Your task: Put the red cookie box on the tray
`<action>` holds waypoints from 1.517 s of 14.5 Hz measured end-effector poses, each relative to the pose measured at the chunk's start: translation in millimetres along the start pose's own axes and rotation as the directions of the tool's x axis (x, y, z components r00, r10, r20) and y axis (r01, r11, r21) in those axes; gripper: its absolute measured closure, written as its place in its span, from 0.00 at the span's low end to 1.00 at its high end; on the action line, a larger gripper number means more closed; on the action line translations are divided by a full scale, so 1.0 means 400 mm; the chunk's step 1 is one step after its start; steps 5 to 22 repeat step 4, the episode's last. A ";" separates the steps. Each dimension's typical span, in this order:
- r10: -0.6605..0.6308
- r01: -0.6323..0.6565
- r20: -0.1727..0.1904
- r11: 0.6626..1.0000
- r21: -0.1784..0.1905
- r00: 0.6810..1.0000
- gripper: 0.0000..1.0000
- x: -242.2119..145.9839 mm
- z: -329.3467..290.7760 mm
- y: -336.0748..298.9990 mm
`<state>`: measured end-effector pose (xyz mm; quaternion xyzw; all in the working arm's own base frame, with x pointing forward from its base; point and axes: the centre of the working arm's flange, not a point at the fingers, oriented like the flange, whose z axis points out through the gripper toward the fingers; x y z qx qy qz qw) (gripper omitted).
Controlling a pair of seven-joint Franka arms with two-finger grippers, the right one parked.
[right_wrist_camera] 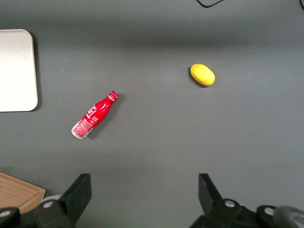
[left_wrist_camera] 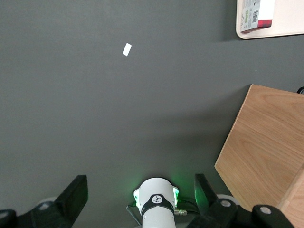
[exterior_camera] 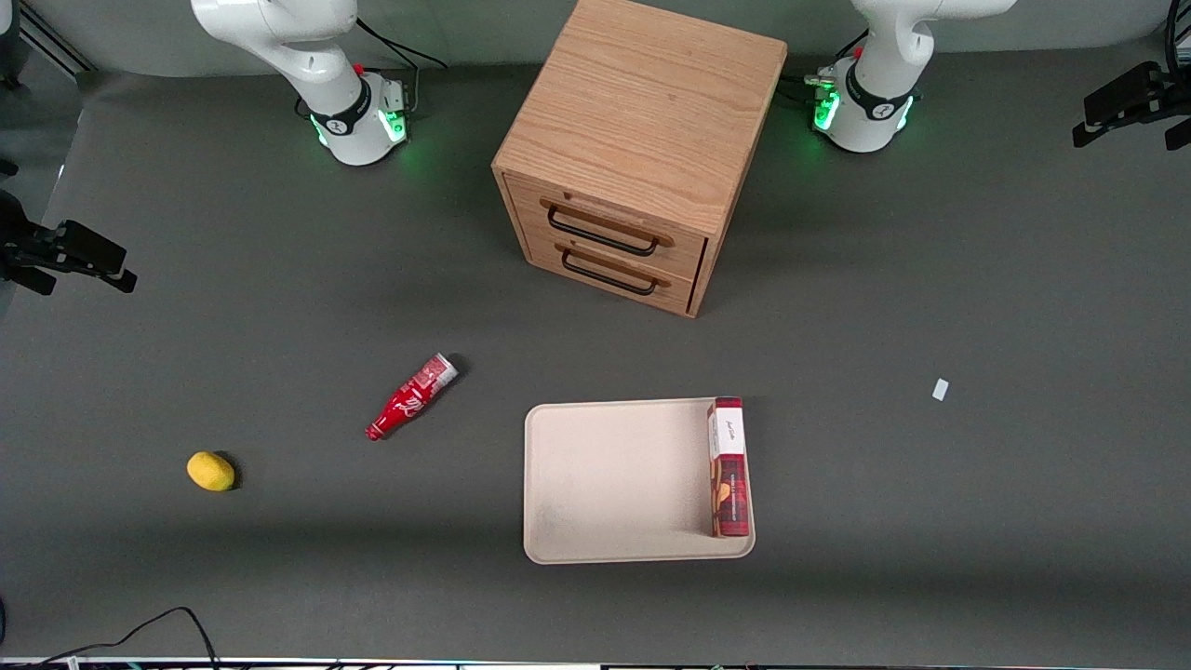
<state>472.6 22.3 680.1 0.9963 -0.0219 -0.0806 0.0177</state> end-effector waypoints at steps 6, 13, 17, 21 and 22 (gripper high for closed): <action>0.007 -0.007 0.010 1.000 0.014 1.000 0.00 0.016 0.013 0.011; 0.007 -0.007 0.010 1.000 0.014 1.000 0.00 0.016 0.013 0.011; 0.007 -0.007 0.010 1.000 0.014 1.000 0.00 0.016 0.013 0.011; 0.007 -0.007 0.010 1.000 0.014 1.000 0.00 0.016 0.013 0.011; 0.007 -0.007 0.010 1.000 0.014 1.000 0.00 0.016 0.013 0.011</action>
